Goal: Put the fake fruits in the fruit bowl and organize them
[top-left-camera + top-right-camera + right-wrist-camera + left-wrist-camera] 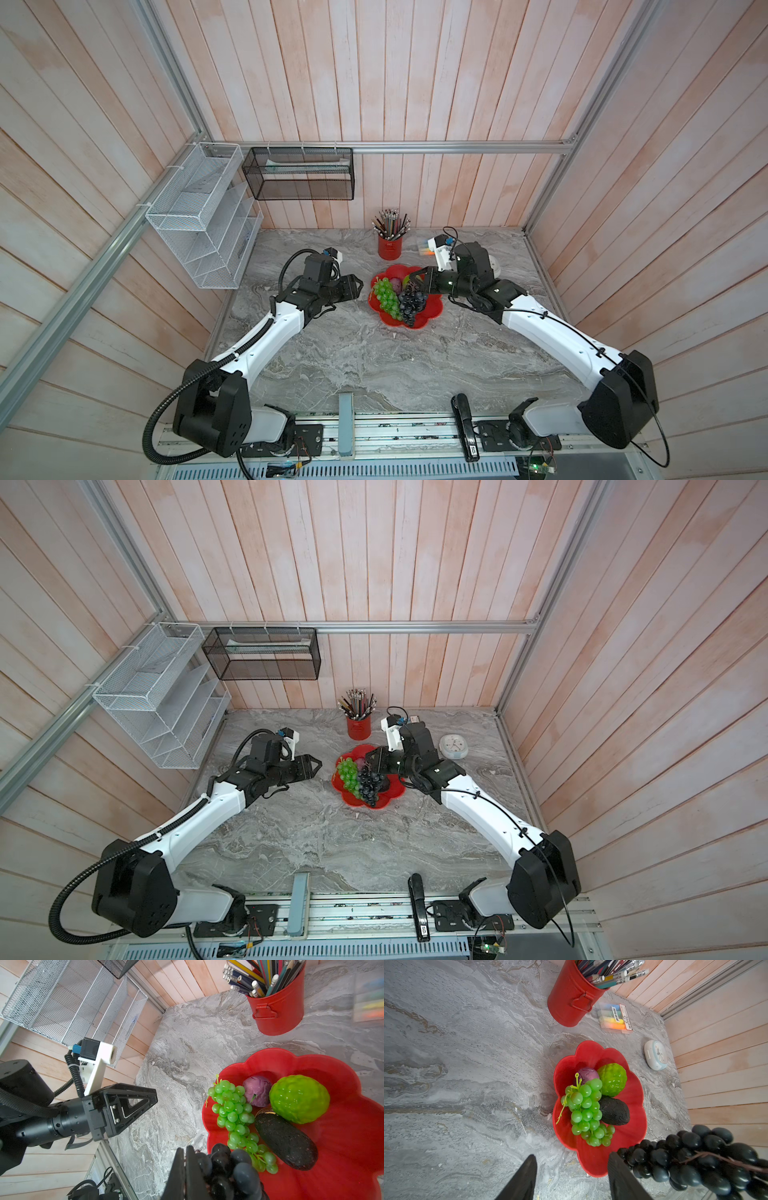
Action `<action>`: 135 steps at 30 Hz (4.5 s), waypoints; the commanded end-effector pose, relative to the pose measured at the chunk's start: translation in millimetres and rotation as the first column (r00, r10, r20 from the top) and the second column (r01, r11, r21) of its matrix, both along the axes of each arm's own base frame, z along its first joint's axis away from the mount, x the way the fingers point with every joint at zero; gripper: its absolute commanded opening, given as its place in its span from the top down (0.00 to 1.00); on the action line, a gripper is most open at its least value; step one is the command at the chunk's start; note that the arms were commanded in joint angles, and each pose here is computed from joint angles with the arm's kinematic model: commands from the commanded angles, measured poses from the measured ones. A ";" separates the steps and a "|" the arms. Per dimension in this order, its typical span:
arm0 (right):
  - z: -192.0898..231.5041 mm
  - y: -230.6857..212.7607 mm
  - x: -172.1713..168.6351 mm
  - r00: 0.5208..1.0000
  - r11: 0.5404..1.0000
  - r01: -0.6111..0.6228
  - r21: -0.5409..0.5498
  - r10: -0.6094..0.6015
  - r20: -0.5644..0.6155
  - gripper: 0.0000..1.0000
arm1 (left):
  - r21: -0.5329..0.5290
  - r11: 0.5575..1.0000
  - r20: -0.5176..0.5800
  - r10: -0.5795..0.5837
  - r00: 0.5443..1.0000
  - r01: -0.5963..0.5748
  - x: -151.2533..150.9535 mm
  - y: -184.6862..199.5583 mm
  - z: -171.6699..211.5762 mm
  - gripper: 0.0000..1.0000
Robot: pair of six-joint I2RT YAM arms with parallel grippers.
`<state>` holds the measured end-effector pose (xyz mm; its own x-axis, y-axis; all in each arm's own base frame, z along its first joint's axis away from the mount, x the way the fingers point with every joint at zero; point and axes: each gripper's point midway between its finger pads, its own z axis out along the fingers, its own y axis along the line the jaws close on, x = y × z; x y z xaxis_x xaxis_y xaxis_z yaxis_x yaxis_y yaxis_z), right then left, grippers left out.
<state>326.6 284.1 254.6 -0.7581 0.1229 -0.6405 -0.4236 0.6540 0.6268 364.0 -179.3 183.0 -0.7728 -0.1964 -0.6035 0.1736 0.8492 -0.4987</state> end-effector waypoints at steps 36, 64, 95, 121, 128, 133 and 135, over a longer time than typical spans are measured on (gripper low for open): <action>-102.0 -64.4 84.2 0.999 0.983 0.015 -0.181 -0.007 0.041 1.00 | -0.015 1.000 -0.011 0.024 1.000 -0.024 1.1 2.2 -5.1 0.43; -134.2 -22.7 117.1 0.995 0.963 -0.096 -0.251 0.097 -0.008 0.82 | -0.017 1.000 -0.058 -0.010 0.998 0.009 -4.4 -2.4 -15.4 0.43; -157.5 -92.8 61.8 0.997 0.913 0.066 -0.402 -0.077 -0.010 0.89 | -0.003 1.000 -0.077 0.015 0.997 -0.015 -17.7 4.5 -13.7 0.43; -89.3 -114.5 73.2 0.974 0.848 0.211 -0.486 -0.142 0.175 0.76 | 0.054 0.998 -0.135 0.033 0.990 -0.025 -1.9 4.7 -28.9 0.42; -39.3 -136.0 72.9 0.923 0.818 0.340 -0.463 -0.197 0.330 0.44 | 0.177 0.984 -0.045 0.037 0.998 -0.028 33.4 19.3 2.6 0.33; 9.5 -177.7 89.6 0.822 0.769 0.520 -0.372 -0.331 0.463 0.06 | 0.201 0.970 0.118 0.111 0.987 -0.134 68.9 52.9 33.4 0.23; 17.9 -198.1 95.0 0.771 0.755 0.576 -0.313 -0.375 0.514 0.02 | 0.199 0.963 0.230 0.137 0.963 -0.184 75.3 71.5 45.9 0.20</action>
